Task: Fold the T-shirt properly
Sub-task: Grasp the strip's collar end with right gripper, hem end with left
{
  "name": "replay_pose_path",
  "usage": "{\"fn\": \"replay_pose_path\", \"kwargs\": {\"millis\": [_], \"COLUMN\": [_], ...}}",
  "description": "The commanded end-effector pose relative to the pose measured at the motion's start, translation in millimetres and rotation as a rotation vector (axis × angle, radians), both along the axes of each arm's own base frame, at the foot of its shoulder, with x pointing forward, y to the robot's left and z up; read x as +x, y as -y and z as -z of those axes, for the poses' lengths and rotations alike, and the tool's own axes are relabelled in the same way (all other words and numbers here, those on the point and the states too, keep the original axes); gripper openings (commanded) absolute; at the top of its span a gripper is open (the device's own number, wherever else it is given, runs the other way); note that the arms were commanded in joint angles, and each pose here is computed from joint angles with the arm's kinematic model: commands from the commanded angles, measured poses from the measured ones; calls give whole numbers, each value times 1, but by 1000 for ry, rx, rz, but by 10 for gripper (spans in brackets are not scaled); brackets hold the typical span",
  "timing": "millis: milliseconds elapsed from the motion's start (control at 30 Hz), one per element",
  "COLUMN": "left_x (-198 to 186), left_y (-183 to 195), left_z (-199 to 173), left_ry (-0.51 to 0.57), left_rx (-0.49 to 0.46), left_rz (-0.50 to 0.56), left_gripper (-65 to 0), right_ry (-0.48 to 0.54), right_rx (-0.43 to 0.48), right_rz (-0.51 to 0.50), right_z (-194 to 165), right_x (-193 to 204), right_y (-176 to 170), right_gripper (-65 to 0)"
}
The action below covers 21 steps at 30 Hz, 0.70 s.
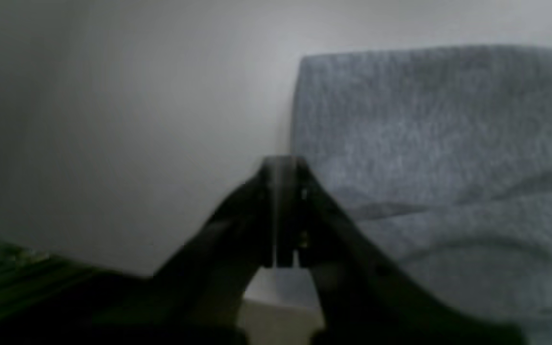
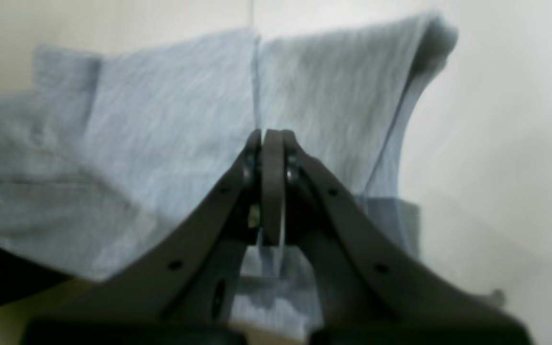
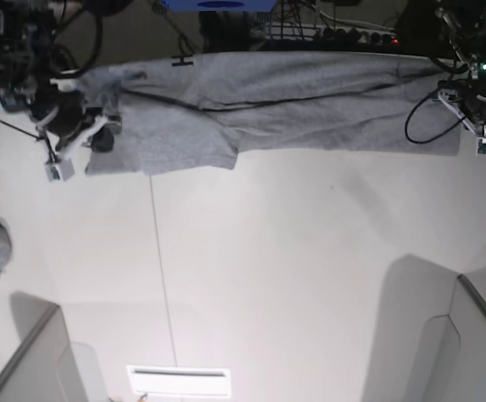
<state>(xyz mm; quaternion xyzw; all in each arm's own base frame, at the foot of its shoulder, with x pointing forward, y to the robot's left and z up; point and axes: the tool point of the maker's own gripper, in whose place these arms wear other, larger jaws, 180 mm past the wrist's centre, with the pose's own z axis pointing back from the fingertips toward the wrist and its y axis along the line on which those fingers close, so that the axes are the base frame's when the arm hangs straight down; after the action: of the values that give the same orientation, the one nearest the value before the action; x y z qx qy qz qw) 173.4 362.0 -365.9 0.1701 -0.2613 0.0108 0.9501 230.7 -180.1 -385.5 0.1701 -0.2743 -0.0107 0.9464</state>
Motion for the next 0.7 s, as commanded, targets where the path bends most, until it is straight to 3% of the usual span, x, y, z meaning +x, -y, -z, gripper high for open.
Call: {"fn": "replay_pose_path", "kwargs": {"millis": [0, 233, 300, 467, 667], "left_x": [5, -3, 0, -3, 42], "left_y": [-7, -9, -10, -10, -6], "left_z": [-5, 31, 39, 70, 65], "left_ry": [18, -42, -14, -3, 85], "left_rx": [17, -68, -87, -137, -168], "left_rz": [-7, -56, -72, -152, -175], "left_gripper": [-650, -650, -650, -650, -650], "right_ry": [25, -23, -49, -89, -57], "right_rx": [-21, -250, -282, -278, -263], "right_rz": [-2, 62, 85, 123, 160], "right_z": [-4, 32, 48, 73, 69], "right_x": [9, 27, 27, 26, 58], "right_y": [5, 41, 49, 58, 65], "right_gripper": [-650, -650, -650, -650, -650]}}
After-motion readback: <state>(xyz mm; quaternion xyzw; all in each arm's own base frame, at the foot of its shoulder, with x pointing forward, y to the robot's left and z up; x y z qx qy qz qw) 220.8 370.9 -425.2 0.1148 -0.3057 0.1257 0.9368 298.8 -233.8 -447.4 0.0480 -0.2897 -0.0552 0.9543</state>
